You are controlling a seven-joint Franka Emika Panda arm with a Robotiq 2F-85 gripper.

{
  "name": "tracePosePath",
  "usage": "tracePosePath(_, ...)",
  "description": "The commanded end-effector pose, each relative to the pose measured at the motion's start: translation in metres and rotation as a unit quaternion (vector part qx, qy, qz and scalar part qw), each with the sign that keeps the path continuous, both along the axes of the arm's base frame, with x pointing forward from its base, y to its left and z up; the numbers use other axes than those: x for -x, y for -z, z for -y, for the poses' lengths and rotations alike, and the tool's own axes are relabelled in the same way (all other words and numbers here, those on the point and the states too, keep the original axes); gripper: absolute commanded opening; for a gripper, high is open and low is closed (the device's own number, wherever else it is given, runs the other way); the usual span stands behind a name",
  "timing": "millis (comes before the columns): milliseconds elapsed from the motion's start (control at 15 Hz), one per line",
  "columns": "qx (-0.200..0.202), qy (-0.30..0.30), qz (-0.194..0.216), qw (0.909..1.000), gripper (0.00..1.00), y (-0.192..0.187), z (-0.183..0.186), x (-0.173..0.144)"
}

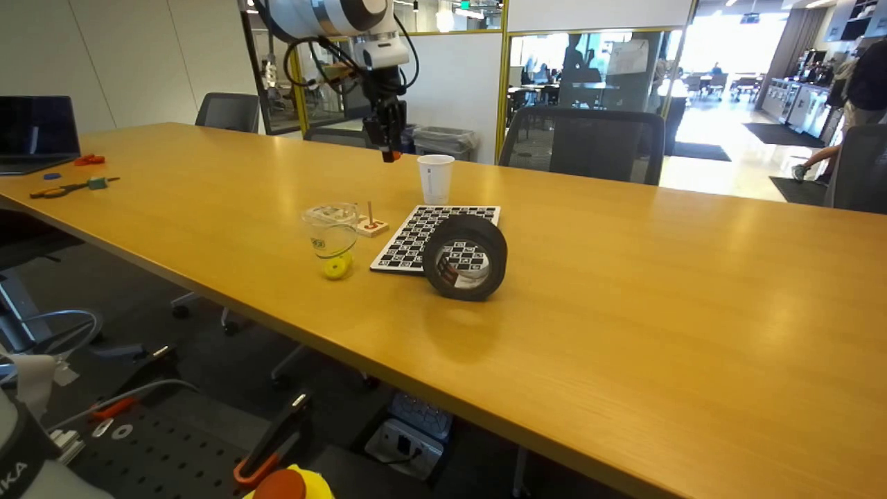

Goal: Put the yellow coins in the transparent cup and the orange coins in the white cup

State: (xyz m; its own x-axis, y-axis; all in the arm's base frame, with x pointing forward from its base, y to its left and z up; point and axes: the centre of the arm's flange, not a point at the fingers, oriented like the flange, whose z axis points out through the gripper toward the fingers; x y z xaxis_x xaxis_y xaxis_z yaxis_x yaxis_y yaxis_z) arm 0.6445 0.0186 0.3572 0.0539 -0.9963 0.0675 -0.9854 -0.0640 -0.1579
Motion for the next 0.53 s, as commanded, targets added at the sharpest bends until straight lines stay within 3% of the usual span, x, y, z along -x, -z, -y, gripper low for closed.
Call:
tracePosePath(0,-0.004,-0.039,-0.002,0.9992,0.23,-0.005,0.014,-0.073)
tracePosePath(467,-0.005,-0.083,-0.008,0.9965,0.23,0.001,0.031,-0.129)
